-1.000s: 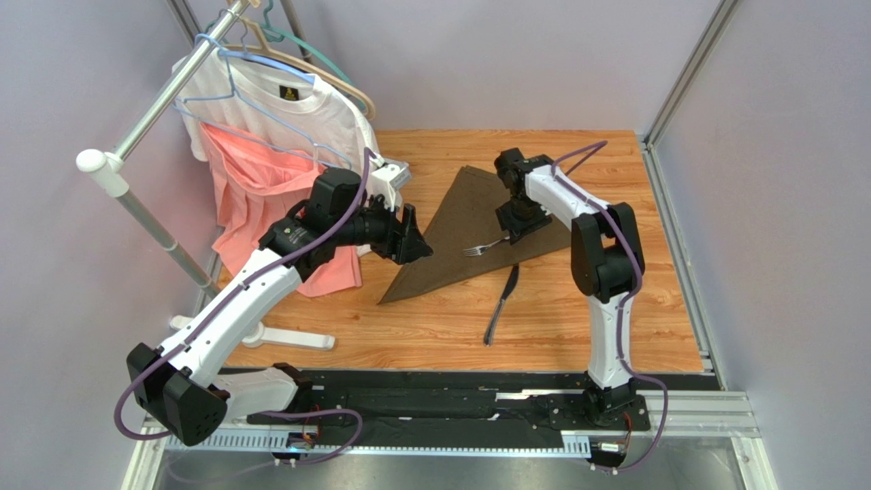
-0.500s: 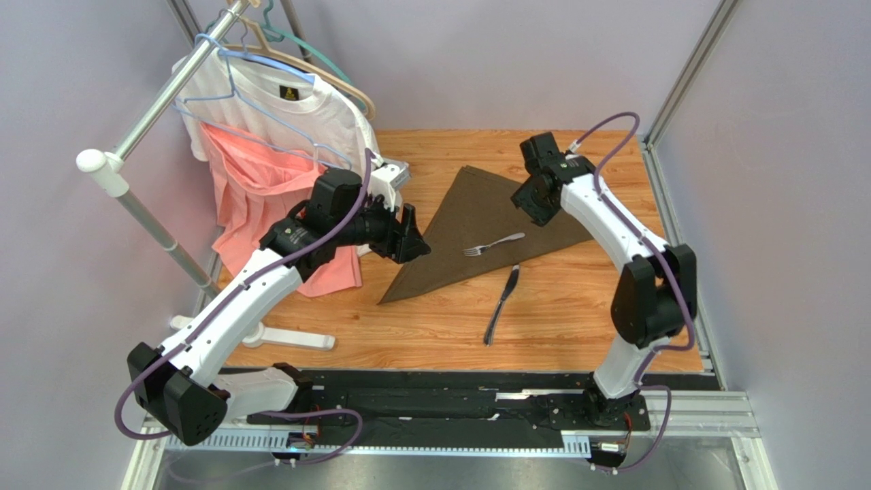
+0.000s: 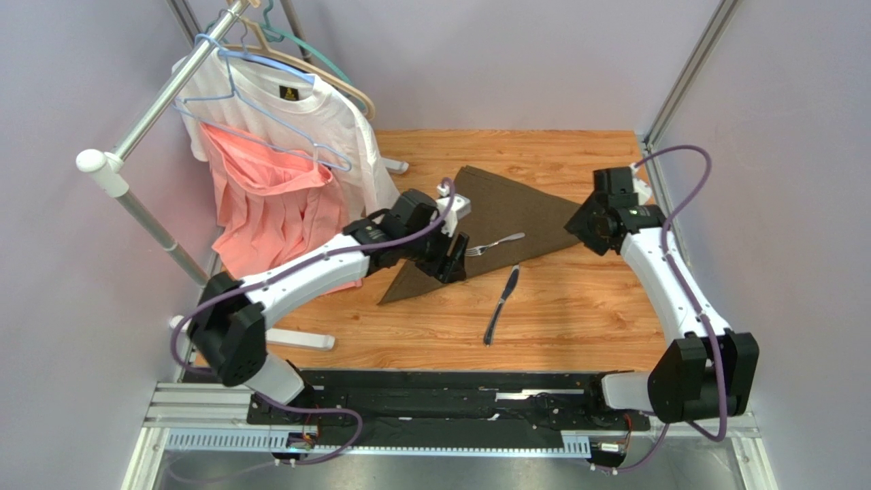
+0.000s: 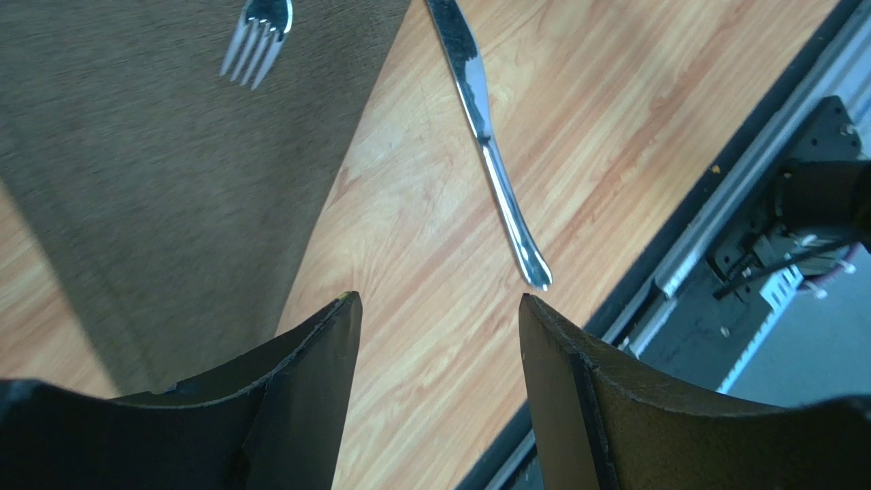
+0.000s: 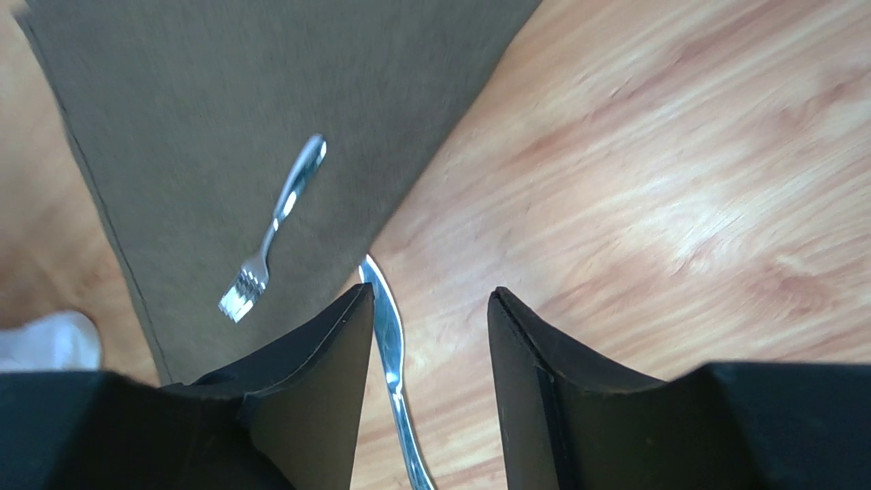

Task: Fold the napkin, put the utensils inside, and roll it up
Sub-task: Grab a utensil with the left arm

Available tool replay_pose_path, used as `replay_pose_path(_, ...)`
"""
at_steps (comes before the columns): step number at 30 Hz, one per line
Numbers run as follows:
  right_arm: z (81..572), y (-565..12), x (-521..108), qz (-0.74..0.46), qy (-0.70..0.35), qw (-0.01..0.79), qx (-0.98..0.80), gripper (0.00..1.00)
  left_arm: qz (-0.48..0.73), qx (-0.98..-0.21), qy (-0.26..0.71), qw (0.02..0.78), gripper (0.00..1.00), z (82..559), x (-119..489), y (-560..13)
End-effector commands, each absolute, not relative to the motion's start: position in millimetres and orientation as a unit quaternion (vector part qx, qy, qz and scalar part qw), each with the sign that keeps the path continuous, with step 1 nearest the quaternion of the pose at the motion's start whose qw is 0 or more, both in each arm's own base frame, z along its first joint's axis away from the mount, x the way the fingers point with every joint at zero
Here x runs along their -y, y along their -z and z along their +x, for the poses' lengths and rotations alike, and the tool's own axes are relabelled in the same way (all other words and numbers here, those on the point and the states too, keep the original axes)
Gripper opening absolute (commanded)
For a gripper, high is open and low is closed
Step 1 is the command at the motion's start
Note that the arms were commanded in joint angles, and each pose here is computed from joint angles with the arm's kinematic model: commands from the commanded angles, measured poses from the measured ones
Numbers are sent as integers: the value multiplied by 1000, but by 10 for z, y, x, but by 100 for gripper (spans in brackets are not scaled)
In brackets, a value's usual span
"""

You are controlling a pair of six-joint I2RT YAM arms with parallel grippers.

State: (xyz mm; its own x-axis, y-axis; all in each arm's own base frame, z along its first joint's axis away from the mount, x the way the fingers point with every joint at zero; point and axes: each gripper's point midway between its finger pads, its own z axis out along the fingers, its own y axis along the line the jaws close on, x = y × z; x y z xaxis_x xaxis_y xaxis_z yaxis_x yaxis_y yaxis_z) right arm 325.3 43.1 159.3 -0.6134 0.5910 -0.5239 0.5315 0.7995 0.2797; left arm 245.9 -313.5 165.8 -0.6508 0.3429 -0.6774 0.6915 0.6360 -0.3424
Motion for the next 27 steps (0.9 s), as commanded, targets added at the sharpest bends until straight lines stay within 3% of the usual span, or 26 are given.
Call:
replay_pose_path(1, 3431, -1878, -374, 290, -109, 363, -879, 49, 289, -844, 329, 310, 67, 2641, 3679, -1611)
replay_pose_path(11, 3401, -1799, -538, 261, -176, 355, -880, 49, 275, -839, 392, 258, 67, 2774, 4363, -924)
replay_pose_path(27, 2892, -1397, -597, 279, -191, 324, -884, 49, 317, -824, 417, 215, 67, 2510, 4793, -608)
